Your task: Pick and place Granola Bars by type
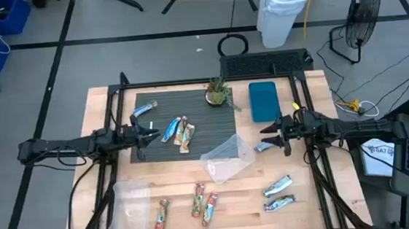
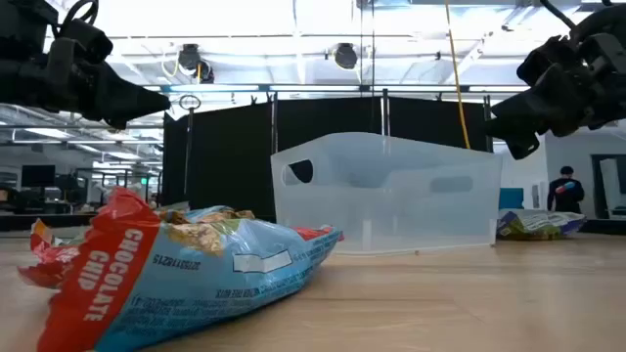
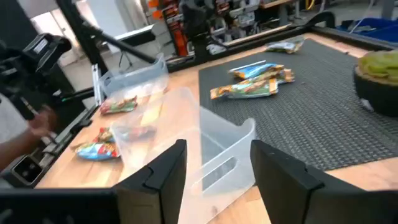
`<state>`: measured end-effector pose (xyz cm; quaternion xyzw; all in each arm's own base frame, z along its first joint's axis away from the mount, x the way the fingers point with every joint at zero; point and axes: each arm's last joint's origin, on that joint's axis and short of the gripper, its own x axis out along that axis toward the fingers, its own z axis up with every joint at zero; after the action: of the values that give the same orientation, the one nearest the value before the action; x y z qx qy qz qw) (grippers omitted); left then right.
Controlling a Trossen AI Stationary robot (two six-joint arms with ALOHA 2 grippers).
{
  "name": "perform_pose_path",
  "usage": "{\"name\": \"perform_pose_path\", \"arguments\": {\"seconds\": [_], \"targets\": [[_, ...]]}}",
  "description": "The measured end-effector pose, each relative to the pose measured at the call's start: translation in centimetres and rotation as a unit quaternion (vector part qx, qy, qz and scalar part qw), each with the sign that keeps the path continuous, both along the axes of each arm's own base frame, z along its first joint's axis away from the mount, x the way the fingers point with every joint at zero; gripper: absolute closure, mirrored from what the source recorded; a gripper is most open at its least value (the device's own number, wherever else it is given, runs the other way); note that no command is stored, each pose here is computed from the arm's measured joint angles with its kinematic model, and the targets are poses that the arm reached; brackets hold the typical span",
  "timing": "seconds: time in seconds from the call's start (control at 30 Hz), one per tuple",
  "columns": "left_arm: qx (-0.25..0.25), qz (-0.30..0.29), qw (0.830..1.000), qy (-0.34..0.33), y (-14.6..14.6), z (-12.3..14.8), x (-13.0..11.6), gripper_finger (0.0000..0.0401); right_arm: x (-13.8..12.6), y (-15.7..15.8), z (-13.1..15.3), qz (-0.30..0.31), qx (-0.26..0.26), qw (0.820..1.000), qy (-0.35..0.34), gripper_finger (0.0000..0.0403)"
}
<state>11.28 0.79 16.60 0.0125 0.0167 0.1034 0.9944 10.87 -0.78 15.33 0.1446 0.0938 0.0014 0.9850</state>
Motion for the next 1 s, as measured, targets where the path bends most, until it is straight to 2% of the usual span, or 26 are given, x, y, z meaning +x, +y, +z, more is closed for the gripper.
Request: {"name": "perform_pose_path", "arguments": {"seconds": [0.17, 0.4, 0.5, 0.63, 0.73, 0.8, 0.83, 0.9, 1.0], "targets": [[0.000, 0.000, 1.000, 0.000, 0.0, 0.0, 0.0, 0.0325, 0.1, 0.4, -0.1, 0.025, -0.019, 0.999, 0.007, 0.0234], [0.000, 0.000, 1.000, 0.000, 0.0, 0.0, 0.0, 0.0325, 0.2, 1.2, 0.0, 0.069, -0.007, 0.998, 0.002, 0.0234], [0.000, 0.000, 1.000, 0.000, 0.0, 0.0, 0.0, 0.0325, 0.2, 1.4, 0.2, 0.094, -0.038, 0.995, -0.013, 0.0234], [-0.001, 0.000, 1.000, 0.000, 0.0, 0.0, 0.0, 0.0325, 0.4, 1.4, 1.4, 0.084, -0.084, 0.990, -0.082, 0.0234], [-0.001, 0.000, 1.000, 0.000, 0.0, 0.0, 0.0, 0.0325, 0.3, 1.3, 2.6, 0.063, -0.062, 0.987, -0.137, 0.0234], [-0.001, 0.000, 1.000, 0.000, 0.0, 0.0, 0.0, 0.0325, 0.4, 1.3, 2.1, 0.061, -0.046, 0.991, -0.109, 0.0234], [-0.001, 0.000, 1.000, 0.000, 0.0, 0.0, 0.0, 0.0325, 0.5, 1.3, 1.6, 0.051, -0.047, 0.995, -0.068, 0.0234], [-0.001, 0.000, 1.000, 0.000, 0.0, 0.0, 0.0, 0.0325, 0.7, 0.9, 1.9, -0.001, -0.061, 0.998, -0.008, 0.0234], [-0.001, 0.000, 1.000, 0.000, 0.0, 0.0, 0.0, 0.0325, 1.0, 0.4, 2.6, -0.082, -0.084, 0.990, 0.081, 0.0234]]}}
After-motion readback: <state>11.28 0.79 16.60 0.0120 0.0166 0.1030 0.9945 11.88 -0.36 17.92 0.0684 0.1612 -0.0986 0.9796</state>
